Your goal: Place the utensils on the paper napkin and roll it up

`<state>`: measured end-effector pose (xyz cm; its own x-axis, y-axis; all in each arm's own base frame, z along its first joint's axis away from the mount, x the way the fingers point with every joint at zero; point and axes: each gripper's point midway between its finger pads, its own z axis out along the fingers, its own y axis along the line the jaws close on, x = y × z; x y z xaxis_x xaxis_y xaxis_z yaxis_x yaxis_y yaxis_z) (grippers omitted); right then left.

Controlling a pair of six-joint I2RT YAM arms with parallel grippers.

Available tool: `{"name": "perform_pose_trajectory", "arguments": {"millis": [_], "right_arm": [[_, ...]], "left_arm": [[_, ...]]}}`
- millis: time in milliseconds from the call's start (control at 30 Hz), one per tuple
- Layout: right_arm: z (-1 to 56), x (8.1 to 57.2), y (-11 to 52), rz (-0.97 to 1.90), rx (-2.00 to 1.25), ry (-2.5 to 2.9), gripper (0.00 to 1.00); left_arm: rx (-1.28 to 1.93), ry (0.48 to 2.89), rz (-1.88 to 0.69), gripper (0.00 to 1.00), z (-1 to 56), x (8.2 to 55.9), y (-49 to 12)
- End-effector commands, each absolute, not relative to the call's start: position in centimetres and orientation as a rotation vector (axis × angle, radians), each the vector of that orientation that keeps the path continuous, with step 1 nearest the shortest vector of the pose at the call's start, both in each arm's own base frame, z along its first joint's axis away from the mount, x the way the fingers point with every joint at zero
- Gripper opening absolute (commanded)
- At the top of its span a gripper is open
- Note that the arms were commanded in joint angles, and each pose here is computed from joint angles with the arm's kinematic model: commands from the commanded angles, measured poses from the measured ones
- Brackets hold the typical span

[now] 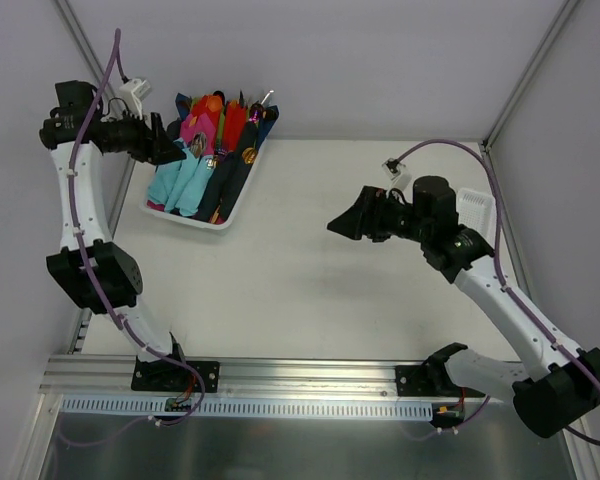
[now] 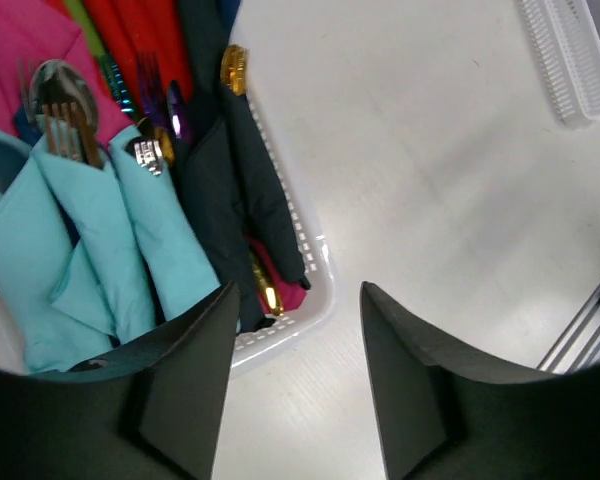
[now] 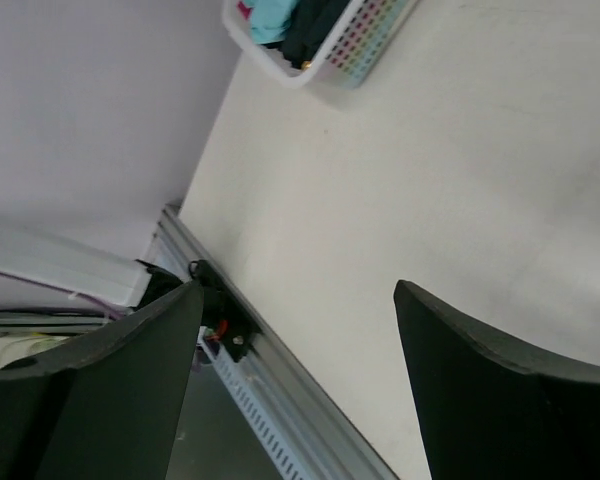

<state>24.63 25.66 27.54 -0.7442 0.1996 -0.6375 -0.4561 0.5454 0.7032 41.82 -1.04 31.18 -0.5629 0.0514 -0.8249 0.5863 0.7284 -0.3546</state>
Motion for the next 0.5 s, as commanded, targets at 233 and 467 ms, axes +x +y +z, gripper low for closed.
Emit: {"name": "perform_pose_trajectory", "arguments": {"millis": [233,467], "right_arm": [[26.1,25.4,17.7,0.69,-0.165,2.163,0.96],[21.8,25.6,15.8,0.572,-0.107,2.253,0.99]], "left_arm": [[0.683,2.061,-0.747,0.99,30.7,35.2,-11.6],[0.829,2.135,-0.699,0.99,23.8,30.4,-19.0]]}}
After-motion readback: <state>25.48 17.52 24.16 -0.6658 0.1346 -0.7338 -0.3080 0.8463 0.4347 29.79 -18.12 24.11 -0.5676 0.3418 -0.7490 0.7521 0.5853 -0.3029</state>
